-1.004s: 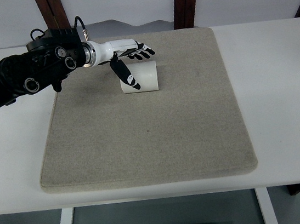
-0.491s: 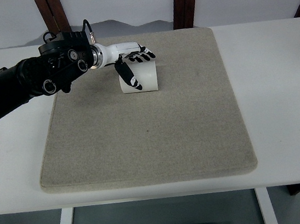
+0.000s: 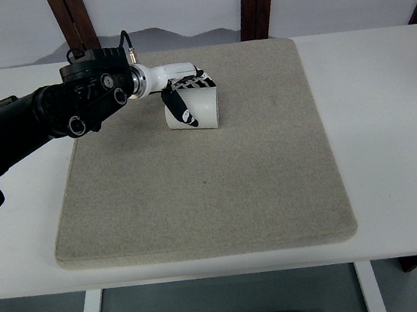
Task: Flip white cup upright
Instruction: 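Close the left hand's fingers around the white cup's body, then lift the white cup with the left hand and rotate it upright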
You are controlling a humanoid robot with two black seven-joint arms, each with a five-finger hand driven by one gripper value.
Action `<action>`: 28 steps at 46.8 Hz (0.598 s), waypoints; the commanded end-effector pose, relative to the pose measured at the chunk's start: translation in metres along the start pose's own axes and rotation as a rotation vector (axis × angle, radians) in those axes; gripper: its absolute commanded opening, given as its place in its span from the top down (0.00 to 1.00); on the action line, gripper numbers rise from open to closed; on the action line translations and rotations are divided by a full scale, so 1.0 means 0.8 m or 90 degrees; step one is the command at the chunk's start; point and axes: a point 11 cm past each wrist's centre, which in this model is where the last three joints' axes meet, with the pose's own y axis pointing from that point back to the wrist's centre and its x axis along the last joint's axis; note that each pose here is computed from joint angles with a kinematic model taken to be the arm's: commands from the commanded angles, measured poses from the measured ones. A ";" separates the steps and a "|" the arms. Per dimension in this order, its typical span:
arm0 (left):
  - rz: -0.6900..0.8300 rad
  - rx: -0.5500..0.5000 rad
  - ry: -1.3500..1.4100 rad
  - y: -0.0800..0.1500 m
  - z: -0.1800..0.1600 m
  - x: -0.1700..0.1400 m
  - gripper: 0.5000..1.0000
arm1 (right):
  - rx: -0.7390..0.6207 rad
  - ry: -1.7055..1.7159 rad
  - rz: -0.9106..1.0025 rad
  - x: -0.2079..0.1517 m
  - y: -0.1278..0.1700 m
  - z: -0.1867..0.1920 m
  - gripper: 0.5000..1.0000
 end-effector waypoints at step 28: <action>0.056 -0.068 0.138 0.010 0.004 0.031 0.73 | 0.000 0.000 0.000 0.000 0.000 0.000 0.10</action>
